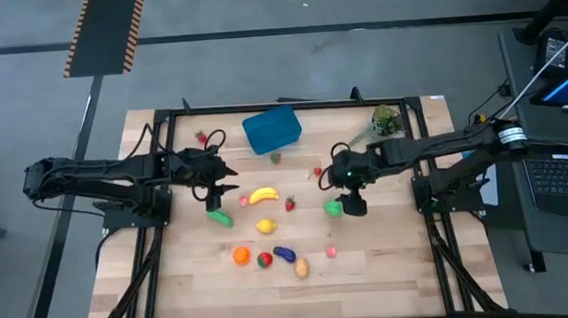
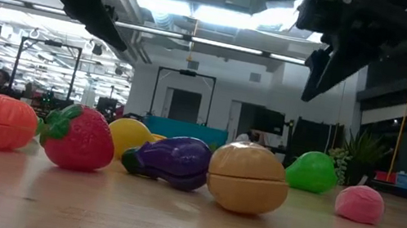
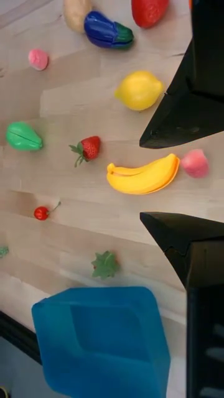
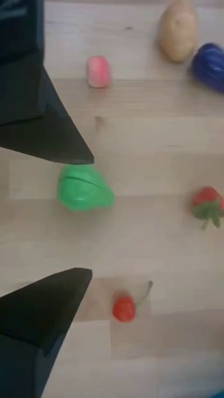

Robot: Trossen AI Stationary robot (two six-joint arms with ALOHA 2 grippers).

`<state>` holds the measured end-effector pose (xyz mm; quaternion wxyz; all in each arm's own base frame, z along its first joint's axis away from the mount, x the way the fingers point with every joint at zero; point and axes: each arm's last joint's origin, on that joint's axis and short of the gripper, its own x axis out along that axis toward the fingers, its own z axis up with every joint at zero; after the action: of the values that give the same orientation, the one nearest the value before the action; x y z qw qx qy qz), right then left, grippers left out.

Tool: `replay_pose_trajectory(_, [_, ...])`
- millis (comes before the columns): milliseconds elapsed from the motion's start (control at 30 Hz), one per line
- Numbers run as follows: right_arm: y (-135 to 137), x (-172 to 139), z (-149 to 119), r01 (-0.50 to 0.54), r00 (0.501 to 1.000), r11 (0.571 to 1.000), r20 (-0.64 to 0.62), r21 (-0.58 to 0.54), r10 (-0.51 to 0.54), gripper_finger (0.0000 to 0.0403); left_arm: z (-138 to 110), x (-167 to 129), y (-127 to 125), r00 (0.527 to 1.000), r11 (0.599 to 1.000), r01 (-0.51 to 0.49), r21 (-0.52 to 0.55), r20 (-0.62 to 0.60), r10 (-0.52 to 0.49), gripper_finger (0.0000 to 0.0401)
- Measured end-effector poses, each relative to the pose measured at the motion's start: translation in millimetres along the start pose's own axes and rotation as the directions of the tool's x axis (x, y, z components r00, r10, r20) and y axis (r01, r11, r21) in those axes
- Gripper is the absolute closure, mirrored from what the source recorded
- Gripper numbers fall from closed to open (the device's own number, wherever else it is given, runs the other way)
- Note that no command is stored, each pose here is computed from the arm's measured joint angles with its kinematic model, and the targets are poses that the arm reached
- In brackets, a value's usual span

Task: Pick and placing Produce into tupperware
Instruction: Put the pear into the blue bin

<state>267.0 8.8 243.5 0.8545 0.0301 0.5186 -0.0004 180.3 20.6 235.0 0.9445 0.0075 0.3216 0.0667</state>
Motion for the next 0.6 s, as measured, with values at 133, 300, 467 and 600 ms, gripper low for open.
replay_pose_trajectory(133, [5.2, 12.9, -0.1, -0.006, 0.999, 1.0, -0.044, 0.023, 0.007, 0.0114, 0.0, 0.0, -1.0, 1.0, 1.0, 0.004, 0.003, 0.0, -0.004, 0.0231])
replay_pose_trajectory(300, [13.6, 26.8, -1.4, -0.011, 0.996, 0.999, -0.093, 0.044, 0.015, 0.0114, 0.0, -0.1, -1.0, 1.0, 1.0, 0.004, 0.003, 0.001, -0.004, 0.0231])
replay_pose_trajectory(467, [20.0, 36.6, -2.7, -0.01, 0.992, 0.997, -0.124, 0.075, 0.019, 0.0114, 0.1, -0.1, -0.9, 1.0, 1.0, 0.003, 0.003, 0.001, -0.003, 0.0231])
replay_pose_trajectory(600, [22.3, 45.2, -4.0, 0.002, 0.988, 0.993, -0.155, 0.121, 0.017, 0.0114, 0.0, -0.1, -0.9, 1.0, 1.0, 0.003, 0.003, 0.0, -0.003, 0.0231])
